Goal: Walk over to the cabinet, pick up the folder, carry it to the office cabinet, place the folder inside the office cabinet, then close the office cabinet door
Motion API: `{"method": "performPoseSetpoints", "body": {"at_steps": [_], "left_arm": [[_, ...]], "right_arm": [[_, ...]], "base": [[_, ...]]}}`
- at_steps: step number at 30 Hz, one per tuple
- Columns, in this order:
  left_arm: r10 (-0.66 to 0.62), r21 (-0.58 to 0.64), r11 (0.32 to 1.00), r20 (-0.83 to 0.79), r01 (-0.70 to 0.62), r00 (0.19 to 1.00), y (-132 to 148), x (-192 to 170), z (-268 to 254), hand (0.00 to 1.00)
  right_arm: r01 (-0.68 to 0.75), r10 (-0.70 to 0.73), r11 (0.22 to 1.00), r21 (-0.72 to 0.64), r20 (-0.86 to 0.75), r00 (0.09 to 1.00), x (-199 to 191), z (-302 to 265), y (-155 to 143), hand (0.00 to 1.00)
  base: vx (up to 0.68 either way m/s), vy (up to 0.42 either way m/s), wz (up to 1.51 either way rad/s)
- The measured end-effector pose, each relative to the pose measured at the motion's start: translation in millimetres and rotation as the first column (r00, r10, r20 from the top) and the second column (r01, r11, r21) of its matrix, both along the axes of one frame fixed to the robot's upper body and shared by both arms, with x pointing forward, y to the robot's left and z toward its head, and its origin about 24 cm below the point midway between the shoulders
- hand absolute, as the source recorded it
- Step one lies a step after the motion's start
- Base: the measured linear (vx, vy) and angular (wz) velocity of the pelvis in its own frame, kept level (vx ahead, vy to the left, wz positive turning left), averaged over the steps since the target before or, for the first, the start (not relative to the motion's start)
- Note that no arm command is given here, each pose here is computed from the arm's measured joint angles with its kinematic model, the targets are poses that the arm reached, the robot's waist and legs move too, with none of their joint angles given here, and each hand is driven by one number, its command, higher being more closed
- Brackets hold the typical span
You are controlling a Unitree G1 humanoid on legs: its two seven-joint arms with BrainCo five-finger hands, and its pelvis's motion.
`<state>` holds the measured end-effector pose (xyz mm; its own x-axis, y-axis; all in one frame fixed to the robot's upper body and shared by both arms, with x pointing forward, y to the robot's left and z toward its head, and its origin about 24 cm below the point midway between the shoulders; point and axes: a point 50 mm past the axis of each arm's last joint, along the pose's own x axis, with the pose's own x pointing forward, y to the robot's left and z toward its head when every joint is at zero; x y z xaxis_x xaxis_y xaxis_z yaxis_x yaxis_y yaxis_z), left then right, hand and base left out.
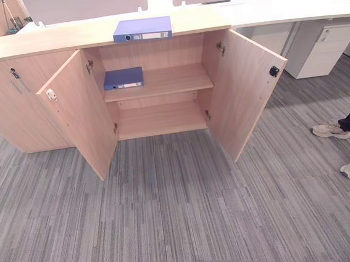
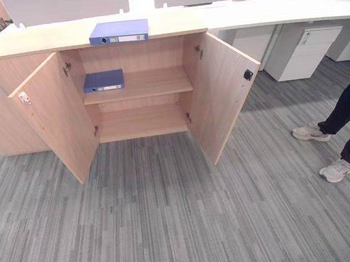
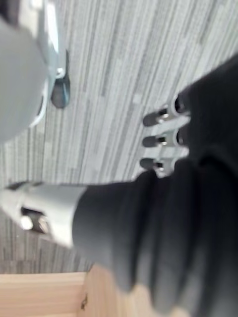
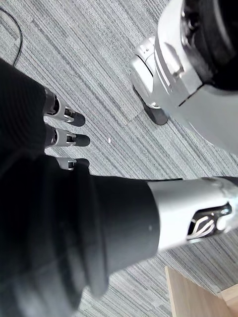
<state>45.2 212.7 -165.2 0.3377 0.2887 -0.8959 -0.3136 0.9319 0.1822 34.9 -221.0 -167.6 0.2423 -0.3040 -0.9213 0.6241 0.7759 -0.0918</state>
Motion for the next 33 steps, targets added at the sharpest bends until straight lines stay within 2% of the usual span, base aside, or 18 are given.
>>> {"method": "performPoseSetpoints", "body": {"at_steps": [4, 33], "left_arm": [[-0.015, -0.003, 1.000, 0.043, 0.015, 0.999, -1, 17, 2, 0.00], [-0.089, 0.019, 0.996, 0.074, 0.088, 0.993, -2, 31, 5, 0.00]], "right_arm": [[-0.043, 0.043, 0.999, -0.010, 0.037, 0.998, 19, 2, 1, 0.00], [-0.098, 0.101, 0.995, -0.032, 0.083, 0.991, 45, 6, 0, 0.00]], "base": [[0.07, 0.008, 0.03], [-0.02, -0.008, -0.05]]}}
